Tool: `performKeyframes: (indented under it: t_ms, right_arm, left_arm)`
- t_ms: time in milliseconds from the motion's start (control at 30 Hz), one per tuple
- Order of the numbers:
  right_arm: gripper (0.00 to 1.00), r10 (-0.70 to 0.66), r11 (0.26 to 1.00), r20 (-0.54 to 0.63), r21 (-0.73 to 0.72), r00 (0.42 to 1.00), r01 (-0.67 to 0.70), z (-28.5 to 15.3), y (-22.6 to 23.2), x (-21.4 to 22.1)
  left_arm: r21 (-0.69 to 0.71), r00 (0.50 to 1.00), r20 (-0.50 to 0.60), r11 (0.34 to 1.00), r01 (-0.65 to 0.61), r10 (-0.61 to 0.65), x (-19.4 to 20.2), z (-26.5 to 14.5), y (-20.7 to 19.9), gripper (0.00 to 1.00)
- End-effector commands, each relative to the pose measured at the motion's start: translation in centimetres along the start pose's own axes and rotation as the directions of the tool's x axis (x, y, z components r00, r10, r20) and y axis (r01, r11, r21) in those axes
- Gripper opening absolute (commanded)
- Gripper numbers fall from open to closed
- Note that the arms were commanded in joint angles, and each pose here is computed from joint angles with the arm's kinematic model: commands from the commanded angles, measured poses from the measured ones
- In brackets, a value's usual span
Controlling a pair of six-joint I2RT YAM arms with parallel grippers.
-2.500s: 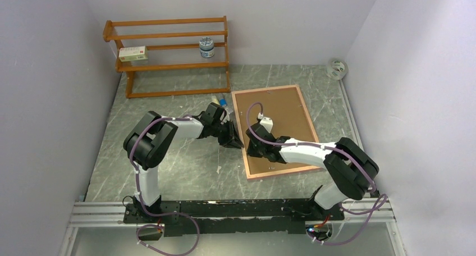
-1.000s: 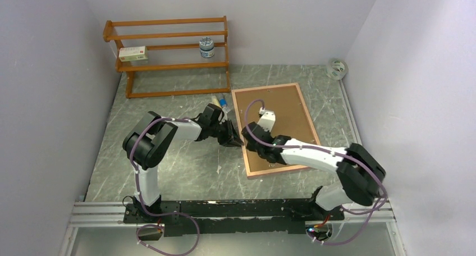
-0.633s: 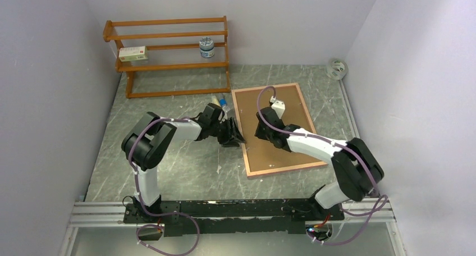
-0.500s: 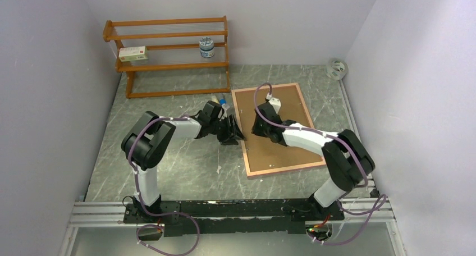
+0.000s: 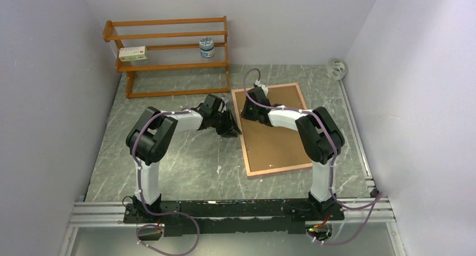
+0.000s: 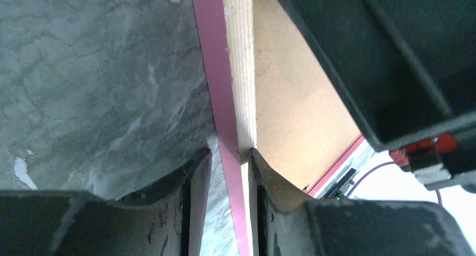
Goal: Put the photo into the frame
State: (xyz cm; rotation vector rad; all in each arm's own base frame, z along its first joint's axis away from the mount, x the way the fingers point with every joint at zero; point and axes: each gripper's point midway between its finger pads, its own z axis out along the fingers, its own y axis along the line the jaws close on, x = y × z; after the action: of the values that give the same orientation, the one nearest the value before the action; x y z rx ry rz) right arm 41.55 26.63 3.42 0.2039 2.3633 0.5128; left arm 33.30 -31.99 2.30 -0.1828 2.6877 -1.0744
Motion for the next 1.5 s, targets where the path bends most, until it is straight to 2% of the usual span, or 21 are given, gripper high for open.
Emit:
performKeyframes:
  t_ms: [0,200,400,633,900,1100,1300,1467]
  right_arm:
    - [0.23,-0.026,0.999,0.046,-0.023,0.999,0.027,1.6,1.3,-2.4]
    - [0.18,-0.032,0.999,0.027,-0.007,0.999,0.032,3.1,0.9,-2.1]
    - [0.12,-0.024,0.998,0.0,-0.052,1.0,0.024,3.6,1.2,-0.9]
    - [0.11,0.02,0.993,-0.005,-0.119,1.0,-0.02,4.2,2.3,-0.5]
    - [0.17,0.062,0.989,0.002,-0.137,0.998,-0.061,4.5,2.7,-0.6]
    - [0.26,0.057,0.986,0.062,-0.161,0.996,-0.046,1.6,3.7,-3.3]
    - [0.46,0.047,0.989,0.166,-0.149,0.985,-0.022,-3.9,2.5,-7.9]
    - [0.5,-0.002,0.998,0.132,-0.064,0.991,0.01,-6.9,-0.5,-7.7]
  left_arm:
    - [-0.314,0.999,-0.037,0.949,0.005,-0.017,2.5,1.1,9.4,0.34]
    - [-0.318,0.998,-0.053,0.948,0.001,-0.019,2.9,1.1,9.7,0.33]
    - [-0.315,0.998,-0.063,0.949,0.0,-0.021,3.1,1.3,9.8,0.32]
    - [-0.315,0.997,-0.072,0.949,-0.003,-0.021,3.4,1.2,9.9,0.32]
    - [-0.315,0.996,-0.082,0.949,0.0,-0.027,3.9,1.2,10.3,0.32]
    - [-0.298,0.997,-0.075,0.954,-0.008,-0.015,3.4,1.0,9.7,0.33]
    - [-0.226,0.999,-0.041,0.974,-0.004,-0.005,2.0,-0.4,7.7,0.43]
    - [-0.138,0.999,-0.042,0.99,-0.022,0.016,1.1,-1.9,5.2,0.52]
